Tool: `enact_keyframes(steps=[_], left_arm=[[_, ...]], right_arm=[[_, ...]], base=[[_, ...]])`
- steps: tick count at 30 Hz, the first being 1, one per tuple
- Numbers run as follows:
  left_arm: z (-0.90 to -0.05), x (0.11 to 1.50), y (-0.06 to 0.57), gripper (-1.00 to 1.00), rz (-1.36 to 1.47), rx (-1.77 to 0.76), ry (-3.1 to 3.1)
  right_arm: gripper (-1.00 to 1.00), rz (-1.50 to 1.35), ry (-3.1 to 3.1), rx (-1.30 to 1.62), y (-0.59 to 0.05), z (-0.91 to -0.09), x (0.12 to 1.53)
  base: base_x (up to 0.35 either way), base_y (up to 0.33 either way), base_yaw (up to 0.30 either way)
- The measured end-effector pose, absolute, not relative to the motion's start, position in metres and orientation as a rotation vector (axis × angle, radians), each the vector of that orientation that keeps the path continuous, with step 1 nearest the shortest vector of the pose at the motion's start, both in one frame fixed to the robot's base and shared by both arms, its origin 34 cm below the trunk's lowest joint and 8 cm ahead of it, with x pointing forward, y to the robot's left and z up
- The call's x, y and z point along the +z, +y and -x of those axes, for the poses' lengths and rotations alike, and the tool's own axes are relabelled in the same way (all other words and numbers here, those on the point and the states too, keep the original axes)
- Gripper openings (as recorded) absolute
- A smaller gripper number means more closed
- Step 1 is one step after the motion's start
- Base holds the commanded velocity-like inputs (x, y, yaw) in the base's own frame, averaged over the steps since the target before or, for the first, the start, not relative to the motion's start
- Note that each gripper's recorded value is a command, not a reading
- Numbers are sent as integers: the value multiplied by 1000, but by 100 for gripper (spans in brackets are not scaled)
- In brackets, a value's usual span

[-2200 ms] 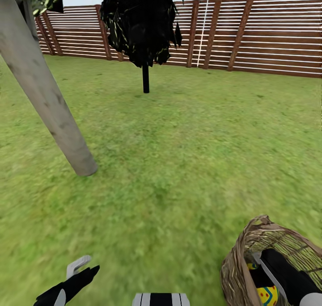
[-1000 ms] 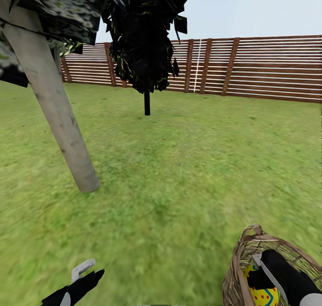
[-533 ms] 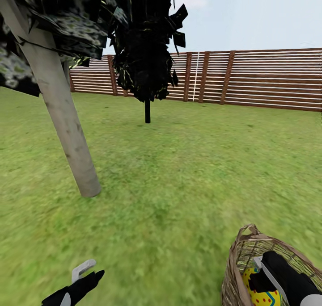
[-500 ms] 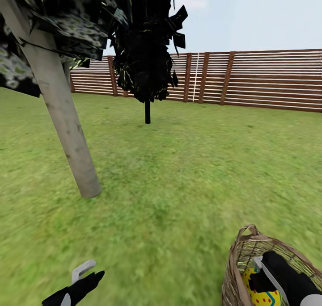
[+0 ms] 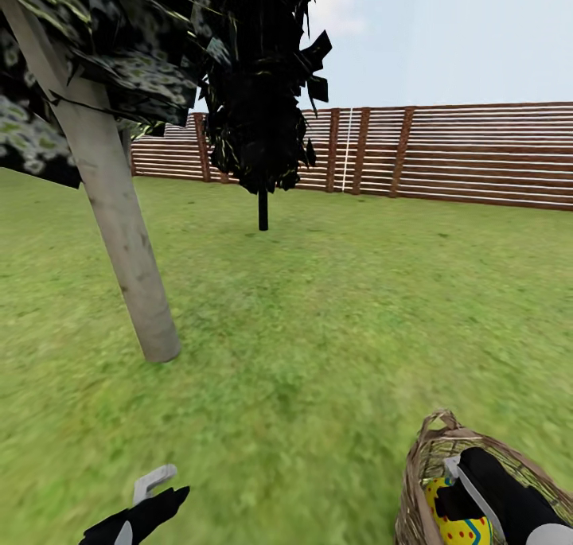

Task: Take the three Easter eggs out of the wicker basket on the lawn in the garden, then place them on the lawn next to a single tree (choose any tree) so that all three eggs are next to the same tree and none are left in the basket.

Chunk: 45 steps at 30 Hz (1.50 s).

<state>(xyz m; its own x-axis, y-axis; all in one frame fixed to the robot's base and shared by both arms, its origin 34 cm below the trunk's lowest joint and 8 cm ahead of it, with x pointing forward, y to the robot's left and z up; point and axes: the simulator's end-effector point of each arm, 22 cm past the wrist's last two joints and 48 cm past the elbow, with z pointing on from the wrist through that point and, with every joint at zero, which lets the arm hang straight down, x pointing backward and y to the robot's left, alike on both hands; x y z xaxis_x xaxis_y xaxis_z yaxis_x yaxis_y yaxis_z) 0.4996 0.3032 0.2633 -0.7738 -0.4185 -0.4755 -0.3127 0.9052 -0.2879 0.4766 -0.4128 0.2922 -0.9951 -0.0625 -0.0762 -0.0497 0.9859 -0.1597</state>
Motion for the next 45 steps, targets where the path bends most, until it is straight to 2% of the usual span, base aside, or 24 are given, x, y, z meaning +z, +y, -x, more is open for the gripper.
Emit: enact_keyframes(steps=[4, 15, 45], left_arm=[[-502, 272, 303, 100, 526, -261, 2519], [-508, 296, 301, 100, 526, -262, 2521], [-523, 362, 300, 100, 526, -264, 2522]], right_arm=[[-100, 87, 3050, -243, -413, -479, 301], [-100, 89, 3051, -244, -413, -485, 326], [-100, 85, 3068, -242, -412, -494, 387]], base=[[-47, 0, 0], [-267, 0, 0], [-2, 0, 0]])
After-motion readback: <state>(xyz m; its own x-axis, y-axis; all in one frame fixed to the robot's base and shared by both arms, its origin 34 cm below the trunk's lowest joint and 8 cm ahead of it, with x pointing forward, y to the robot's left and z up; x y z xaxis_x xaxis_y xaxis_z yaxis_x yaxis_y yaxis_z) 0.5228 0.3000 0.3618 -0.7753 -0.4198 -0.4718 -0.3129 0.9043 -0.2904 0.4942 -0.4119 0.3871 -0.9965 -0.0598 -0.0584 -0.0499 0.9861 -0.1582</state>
